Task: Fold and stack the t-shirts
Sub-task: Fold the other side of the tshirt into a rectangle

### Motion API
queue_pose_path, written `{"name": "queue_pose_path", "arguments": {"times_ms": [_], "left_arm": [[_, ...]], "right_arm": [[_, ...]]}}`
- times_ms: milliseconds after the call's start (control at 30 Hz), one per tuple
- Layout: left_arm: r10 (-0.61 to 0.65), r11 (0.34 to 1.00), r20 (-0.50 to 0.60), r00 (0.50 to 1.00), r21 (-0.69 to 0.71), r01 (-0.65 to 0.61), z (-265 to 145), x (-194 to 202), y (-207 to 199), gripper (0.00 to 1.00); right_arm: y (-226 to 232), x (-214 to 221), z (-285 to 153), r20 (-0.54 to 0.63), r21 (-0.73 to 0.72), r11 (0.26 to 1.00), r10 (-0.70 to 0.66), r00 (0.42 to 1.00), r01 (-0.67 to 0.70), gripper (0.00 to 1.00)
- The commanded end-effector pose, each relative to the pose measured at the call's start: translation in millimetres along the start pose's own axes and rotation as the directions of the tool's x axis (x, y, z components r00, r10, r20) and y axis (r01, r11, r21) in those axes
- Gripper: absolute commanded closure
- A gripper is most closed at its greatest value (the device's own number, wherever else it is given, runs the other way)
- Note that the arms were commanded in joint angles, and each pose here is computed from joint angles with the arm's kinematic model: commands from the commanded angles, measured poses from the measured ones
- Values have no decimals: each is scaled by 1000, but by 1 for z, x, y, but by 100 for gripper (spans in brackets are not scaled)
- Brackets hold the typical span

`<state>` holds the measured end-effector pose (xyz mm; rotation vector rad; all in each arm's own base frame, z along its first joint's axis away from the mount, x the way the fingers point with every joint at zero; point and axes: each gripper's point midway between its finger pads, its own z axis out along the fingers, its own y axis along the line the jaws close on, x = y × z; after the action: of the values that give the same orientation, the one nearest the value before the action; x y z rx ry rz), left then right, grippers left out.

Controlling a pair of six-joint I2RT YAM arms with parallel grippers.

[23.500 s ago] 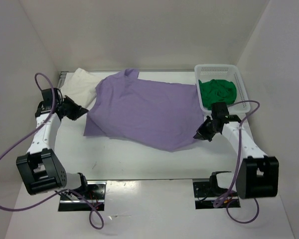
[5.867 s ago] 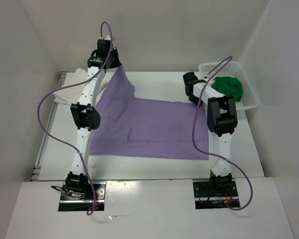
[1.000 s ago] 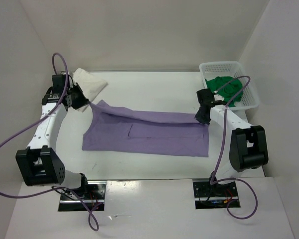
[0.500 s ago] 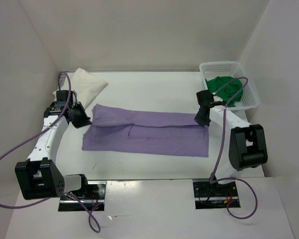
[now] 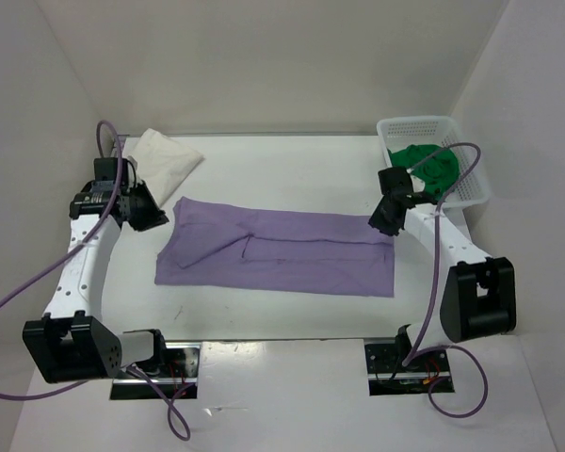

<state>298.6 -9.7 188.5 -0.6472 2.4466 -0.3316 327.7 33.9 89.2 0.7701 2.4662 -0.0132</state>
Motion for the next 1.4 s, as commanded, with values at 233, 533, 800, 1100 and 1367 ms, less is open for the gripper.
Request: {"name": "queue_pose_path", "arguments": {"times_ms": [233,533,800,1100,1367], "left_arm": [[40,994,45,998,105,-44,16,-14,-27,76],[-98,957,-133,986,261,130,141,-27,-63,78],[-172,965,-186,967,167,204,192,-20,-35,78],[-232,957,-219,948,121,263,203,-4,-8,81],[-201,962,-213,956,142,234,203,-6,-9,81]], "right_arm": [[161,26,-70,-19,-473,868,-178,984,148,100],[310,97,-108,8,-758,611,-339,941,227,100],[374,139,-94,29,-799,533,-430,902,279,74],[403,172,-35,42,-730,557,-543,839,397,49],[391,193,-1,27,-658,594,-595,803,462,45]]}}
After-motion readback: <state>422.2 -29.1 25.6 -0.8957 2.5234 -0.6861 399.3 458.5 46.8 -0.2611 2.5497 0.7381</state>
